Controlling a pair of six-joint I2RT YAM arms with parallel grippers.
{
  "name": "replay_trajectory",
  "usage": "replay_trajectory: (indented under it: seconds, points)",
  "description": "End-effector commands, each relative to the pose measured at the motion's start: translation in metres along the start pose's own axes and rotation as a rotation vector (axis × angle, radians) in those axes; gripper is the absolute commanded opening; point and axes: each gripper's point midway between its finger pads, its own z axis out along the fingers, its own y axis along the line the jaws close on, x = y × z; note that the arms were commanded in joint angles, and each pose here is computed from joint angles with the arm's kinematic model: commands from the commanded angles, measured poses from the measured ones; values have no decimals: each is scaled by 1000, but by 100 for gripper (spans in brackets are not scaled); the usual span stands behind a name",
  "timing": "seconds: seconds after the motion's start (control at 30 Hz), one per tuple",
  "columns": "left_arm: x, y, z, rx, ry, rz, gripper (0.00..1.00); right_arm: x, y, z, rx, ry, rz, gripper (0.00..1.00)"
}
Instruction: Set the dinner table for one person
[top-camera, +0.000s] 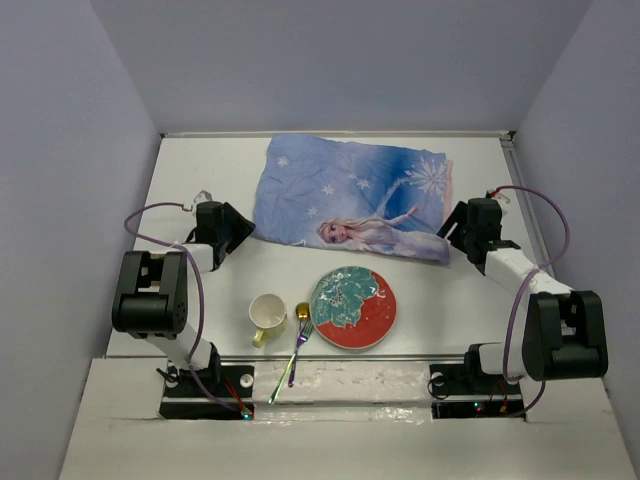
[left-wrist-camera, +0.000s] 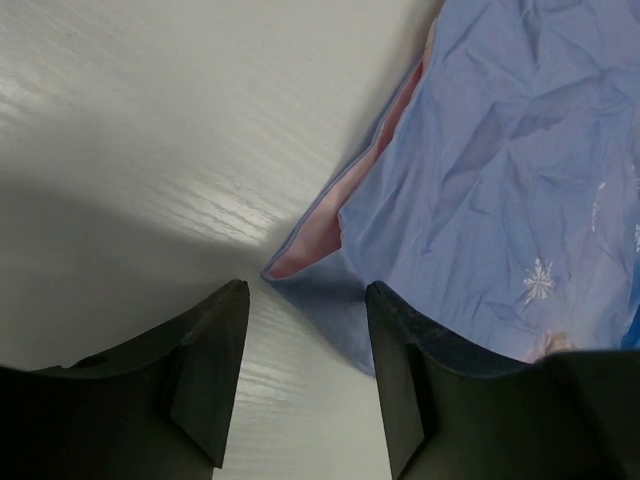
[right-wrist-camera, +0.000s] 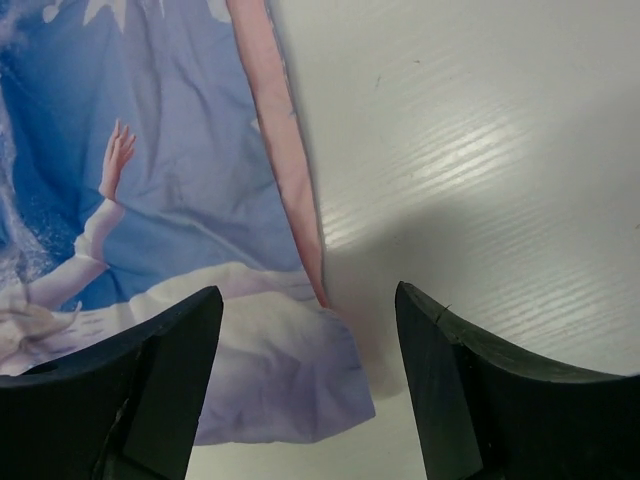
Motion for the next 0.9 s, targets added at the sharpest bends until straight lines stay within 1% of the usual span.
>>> replay_trajectory:
  seconds: [0.0, 0.07, 0.1, 0.17, 0.2, 0.23, 0.33, 0.4, 0.47, 0.5, 0.53, 0.6, 0.63, 0.73, 0.77, 0.83, 0.87]
  points:
    - [-8, -19, 6, 32, -19, 24, 53, -22, 22, 9, -76, -10, 66, 74]
    - [-7, -18, 8, 23, -20, 23, 47, -10, 20, 17, -66, 29, 66, 73]
    - [-7, -16, 9, 18, -21, 23, 31, -8, 20, 19, -62, 35, 66, 73]
    - [-9, -13, 7, 6, -35, 25, 16, -8, 17, 26, -47, 46, 70, 73]
    - [-9, -12, 6, -1, -40, 26, 6, -10, 14, 29, -39, 45, 76, 73]
    - [-10, -11, 5, -5, -47, 27, 0, -10, 10, 34, -25, 54, 83, 72]
    - [-12, -7, -2, -18, -66, 35, 0, -19, 15, 40, -38, 52, 86, 71]
    - [-17, -1, -12, -38, -110, 30, 0, -26, 15, 45, -38, 46, 78, 60]
    - [-18, 4, -25, -44, -138, 27, 0, -30, 18, 44, -49, 41, 65, 51]
    - [-18, 5, -29, -45, -148, 25, 0, -32, 19, 45, -54, 36, 48, 50]
    - [-17, 9, -38, -46, -162, 21, 0, -35, 21, 44, -63, 34, 39, 45]
    - [-17, 16, -46, -60, -186, 14, 0, -34, 27, 45, -99, 51, 12, 41]
    - [-16, 19, -50, -66, -195, 8, 0, -45, 36, 46, -129, 20, 5, 37]
    - [-12, 33, -60, -84, -211, 3, 0, -49, 54, 51, -213, 34, -29, 33]
    - [-12, 37, -63, -87, -218, 0, 0, -65, 65, 52, -242, 10, -41, 31]
    - [-12, 38, -65, -87, -227, -3, 0, -73, 69, 63, -236, 6, -65, 29]
    - [-13, 38, -68, -82, -237, -4, 0, -93, 81, 66, -256, -29, -73, 28]
